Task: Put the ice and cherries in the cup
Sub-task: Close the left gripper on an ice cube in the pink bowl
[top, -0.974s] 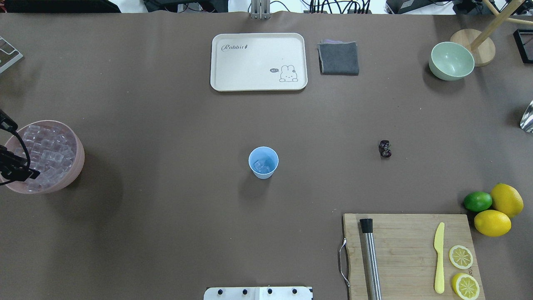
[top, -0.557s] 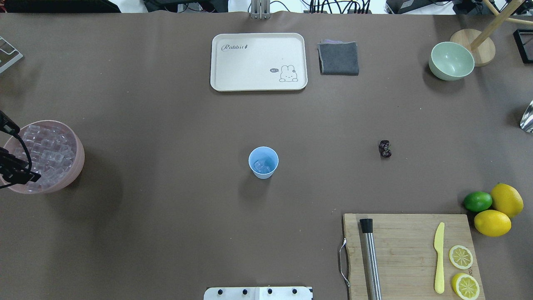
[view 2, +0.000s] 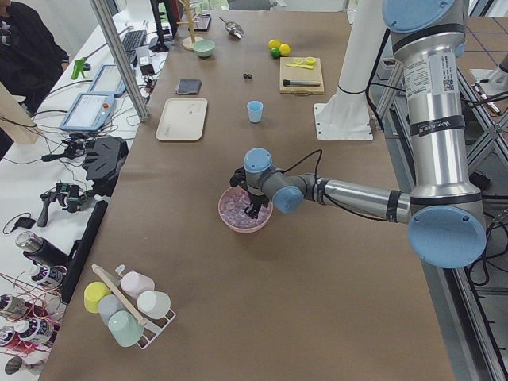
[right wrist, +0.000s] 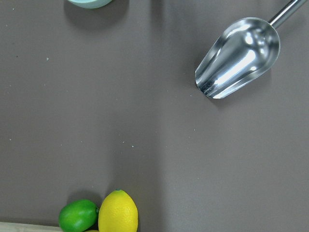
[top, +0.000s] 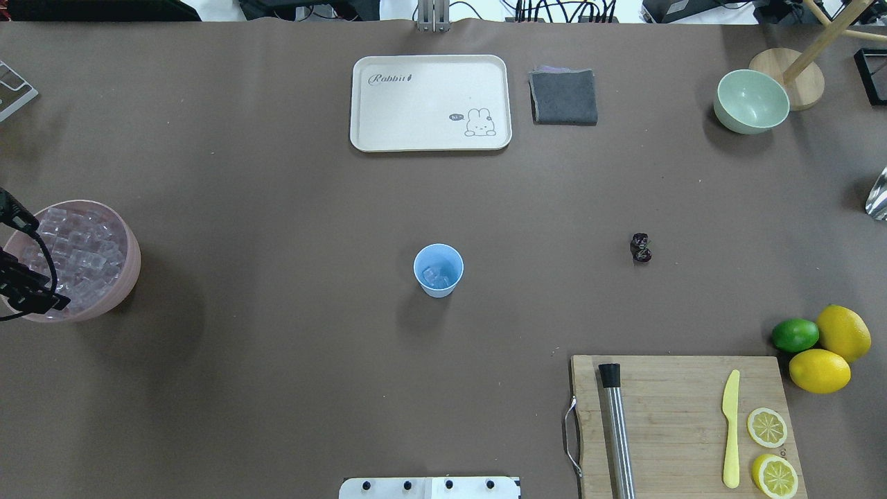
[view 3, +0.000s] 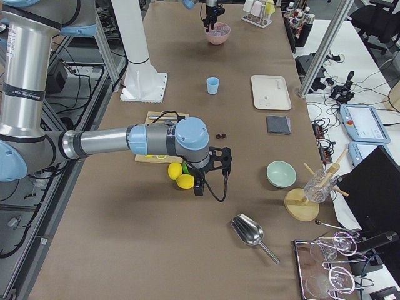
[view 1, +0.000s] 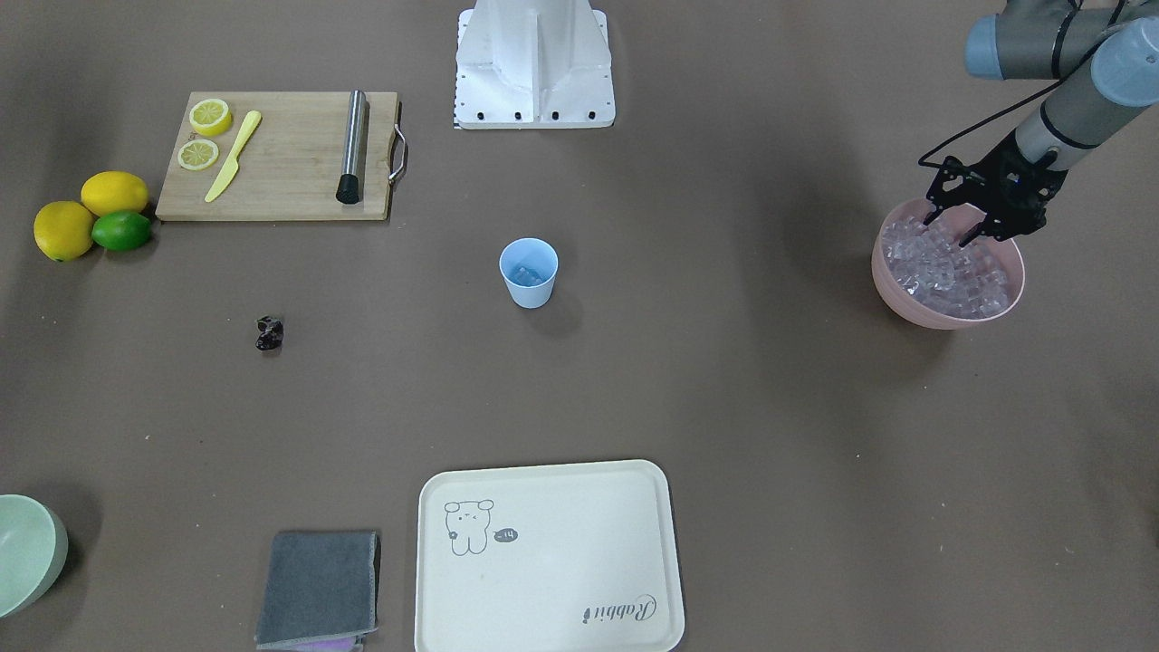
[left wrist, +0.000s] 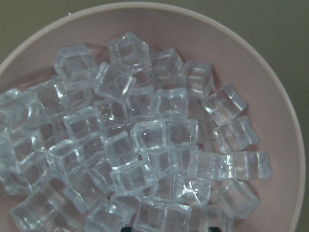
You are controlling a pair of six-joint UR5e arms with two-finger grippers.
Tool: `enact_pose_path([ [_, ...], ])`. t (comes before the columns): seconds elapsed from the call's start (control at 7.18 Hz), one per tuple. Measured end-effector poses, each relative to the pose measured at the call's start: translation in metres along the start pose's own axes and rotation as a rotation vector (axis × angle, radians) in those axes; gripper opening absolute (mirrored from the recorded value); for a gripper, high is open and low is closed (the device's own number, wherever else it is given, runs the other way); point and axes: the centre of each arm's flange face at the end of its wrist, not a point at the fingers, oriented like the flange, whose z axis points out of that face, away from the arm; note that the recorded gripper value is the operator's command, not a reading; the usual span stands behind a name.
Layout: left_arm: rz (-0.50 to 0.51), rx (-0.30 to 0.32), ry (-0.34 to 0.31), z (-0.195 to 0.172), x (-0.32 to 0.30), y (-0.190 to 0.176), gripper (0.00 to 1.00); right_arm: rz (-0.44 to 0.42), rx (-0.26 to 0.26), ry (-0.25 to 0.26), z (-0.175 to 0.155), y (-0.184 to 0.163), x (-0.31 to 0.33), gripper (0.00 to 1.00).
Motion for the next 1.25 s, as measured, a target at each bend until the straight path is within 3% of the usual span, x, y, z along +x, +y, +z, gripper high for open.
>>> enact_pose_path([
  [0.28, 0.004, -0.009, 0.002, 0.0045, 0.0017, 0.0009, 0.62, 0.000, -0.001, 0.001, 0.0003, 0.0000, 0.0005, 1.00],
  [0.42, 0.005, -0.012, 0.002, 0.0058, 0.0021, 0.0013, 0.43, 0.000, -0.001, 0.001, 0.0003, 0.0000, 0.0005, 1.00],
  [0.56, 0.005, -0.013, 0.002, 0.0064, 0.0021, 0.0014, 0.35, 0.000, 0.000, 0.001, 0.0001, 0.0000, 0.0003, 1.00],
  [0.7, 0.006, -0.013, 0.002, 0.0066, 0.0022, 0.0012, 0.30, 0.000, 0.000, 0.001, -0.0001, -0.0001, -0.0001, 1.00],
  [0.97, 0.009, -0.013, 0.002, 0.0068, 0.0022, 0.0009, 0.29, -0.002, 0.002, 0.001, -0.0007, -0.0003, -0.0008, 1.00],
  [1.25, 0.008, -0.016, 0.001, 0.0084, 0.0008, 0.0020, 0.17, -0.001, 0.004, 0.001, -0.0018, -0.0014, -0.0021, 1.00],
])
